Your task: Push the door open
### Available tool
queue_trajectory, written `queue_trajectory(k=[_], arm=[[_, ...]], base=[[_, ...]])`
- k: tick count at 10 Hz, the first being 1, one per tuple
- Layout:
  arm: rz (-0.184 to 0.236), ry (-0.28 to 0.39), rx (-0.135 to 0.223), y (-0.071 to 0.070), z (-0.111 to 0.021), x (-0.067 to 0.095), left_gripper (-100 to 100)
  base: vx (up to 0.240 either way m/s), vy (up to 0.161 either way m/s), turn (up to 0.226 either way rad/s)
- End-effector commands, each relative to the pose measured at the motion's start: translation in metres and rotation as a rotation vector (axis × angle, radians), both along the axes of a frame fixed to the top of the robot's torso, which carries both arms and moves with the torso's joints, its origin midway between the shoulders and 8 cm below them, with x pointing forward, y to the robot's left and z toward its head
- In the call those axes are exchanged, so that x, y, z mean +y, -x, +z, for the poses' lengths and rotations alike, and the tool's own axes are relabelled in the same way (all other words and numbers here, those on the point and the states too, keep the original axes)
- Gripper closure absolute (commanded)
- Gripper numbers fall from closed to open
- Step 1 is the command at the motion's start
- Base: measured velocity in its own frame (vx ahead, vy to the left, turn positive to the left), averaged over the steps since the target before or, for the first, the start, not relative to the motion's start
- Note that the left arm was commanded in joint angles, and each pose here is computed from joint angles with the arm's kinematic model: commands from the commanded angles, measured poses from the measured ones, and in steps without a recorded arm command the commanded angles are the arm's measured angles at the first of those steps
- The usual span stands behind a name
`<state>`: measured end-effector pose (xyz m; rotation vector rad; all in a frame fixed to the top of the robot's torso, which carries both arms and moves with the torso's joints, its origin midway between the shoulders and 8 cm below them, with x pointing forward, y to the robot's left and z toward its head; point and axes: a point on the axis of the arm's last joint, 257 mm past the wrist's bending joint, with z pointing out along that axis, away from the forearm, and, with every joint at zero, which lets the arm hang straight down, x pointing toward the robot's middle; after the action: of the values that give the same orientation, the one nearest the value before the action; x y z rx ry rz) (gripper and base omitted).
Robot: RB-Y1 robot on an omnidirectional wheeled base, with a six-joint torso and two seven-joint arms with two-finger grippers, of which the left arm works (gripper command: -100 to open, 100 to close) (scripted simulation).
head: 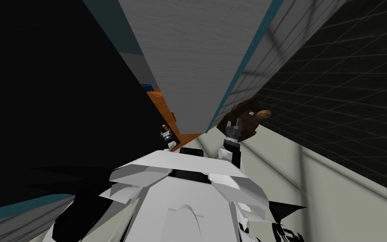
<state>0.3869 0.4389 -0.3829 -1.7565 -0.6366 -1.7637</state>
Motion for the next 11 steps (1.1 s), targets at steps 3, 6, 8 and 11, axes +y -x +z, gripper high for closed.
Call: queue_trajectory(k=[3, 6, 8, 11], arm=[[0.069, -0.022, 0.005, 0.018, 0.001, 0.033, 100], [0.069, -0.022, 0.005, 0.018, 0.001, 0.033, 100], [0.069, -0.022, 0.005, 0.018, 0.001, 0.033, 100], [0.092, -0.025, 0.007, 0.024, 0.001, 0.042, 100]], base=[[0.031, 0.065, -0.067], [0.012, 0.010, 0.002], [0.005, 0.003, 0.001], [-0.008, 0.026, -0.042]])
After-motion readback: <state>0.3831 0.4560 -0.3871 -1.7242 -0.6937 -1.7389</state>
